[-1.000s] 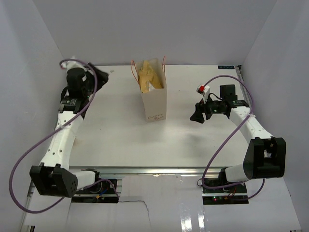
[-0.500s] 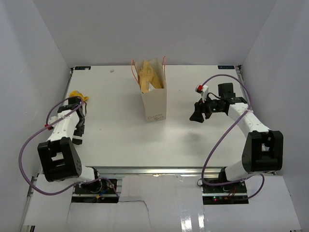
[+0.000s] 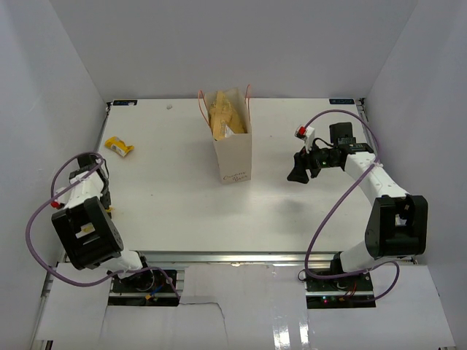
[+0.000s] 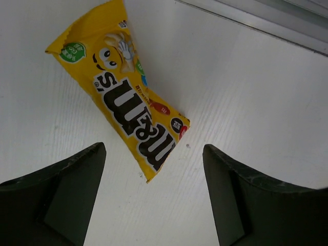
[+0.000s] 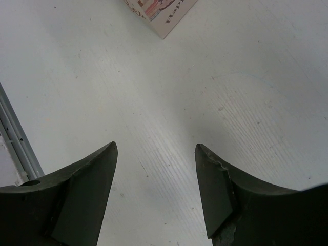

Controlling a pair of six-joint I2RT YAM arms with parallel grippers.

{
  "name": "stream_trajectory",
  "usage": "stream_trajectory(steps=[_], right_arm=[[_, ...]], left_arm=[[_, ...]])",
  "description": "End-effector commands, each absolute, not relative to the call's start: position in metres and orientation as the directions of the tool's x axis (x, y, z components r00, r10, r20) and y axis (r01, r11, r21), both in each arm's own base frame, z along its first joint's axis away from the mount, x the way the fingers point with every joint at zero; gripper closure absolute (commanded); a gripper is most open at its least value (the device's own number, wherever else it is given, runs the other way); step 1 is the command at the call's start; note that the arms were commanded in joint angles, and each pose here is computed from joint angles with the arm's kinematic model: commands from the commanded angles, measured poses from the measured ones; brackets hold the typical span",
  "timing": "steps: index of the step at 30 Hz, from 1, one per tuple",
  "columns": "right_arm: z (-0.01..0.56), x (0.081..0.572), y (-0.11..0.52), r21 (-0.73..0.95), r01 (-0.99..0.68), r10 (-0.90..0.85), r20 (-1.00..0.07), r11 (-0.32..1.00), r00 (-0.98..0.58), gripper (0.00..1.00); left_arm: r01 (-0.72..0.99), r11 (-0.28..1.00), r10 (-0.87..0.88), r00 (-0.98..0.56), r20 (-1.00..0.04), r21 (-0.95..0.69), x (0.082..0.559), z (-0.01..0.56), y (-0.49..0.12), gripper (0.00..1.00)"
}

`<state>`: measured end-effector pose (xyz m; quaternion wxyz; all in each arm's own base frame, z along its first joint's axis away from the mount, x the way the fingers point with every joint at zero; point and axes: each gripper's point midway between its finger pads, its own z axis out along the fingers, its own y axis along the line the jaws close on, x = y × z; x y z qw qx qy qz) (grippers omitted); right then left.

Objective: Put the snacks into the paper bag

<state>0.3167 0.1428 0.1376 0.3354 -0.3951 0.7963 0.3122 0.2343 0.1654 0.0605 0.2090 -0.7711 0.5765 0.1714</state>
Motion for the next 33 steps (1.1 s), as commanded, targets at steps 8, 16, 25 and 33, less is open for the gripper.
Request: stream_trajectory(steps=[8,16,25,33], right_arm=[[0.149,0.325,0.142,0.217,-0.843,-0.419,-0.789,0.493,-0.448,0.32],[0.155,0.325,0.144,0.212,-0.847,-0.414,-0.799,0.487,-0.437,0.32],[0.197,0.315,0.157,0.167,-0.914,-0.391,-0.864,0.371,-0.317,0.32],[0.258,0.276,0.193,0.026,-0.996,-0.361,-0.931,0.088,-0.056,0.31]], left_arm=[[-0.954,-0.253,-0.838,0.298,-0.457,-0.16,0.241,0.041,0.182,0.29],[-0.96,-0.216,-0.857,0.274,-0.436,-0.179,0.241,0.039,0.18,0.73],[-0.849,0.162,-0.952,-0.002,-0.305,-0.502,0.306,0.083,0.134,1.0],[-0.079,0.592,-0.741,-0.446,-0.503,-0.802,0.346,0.19,0.004,1.0]])
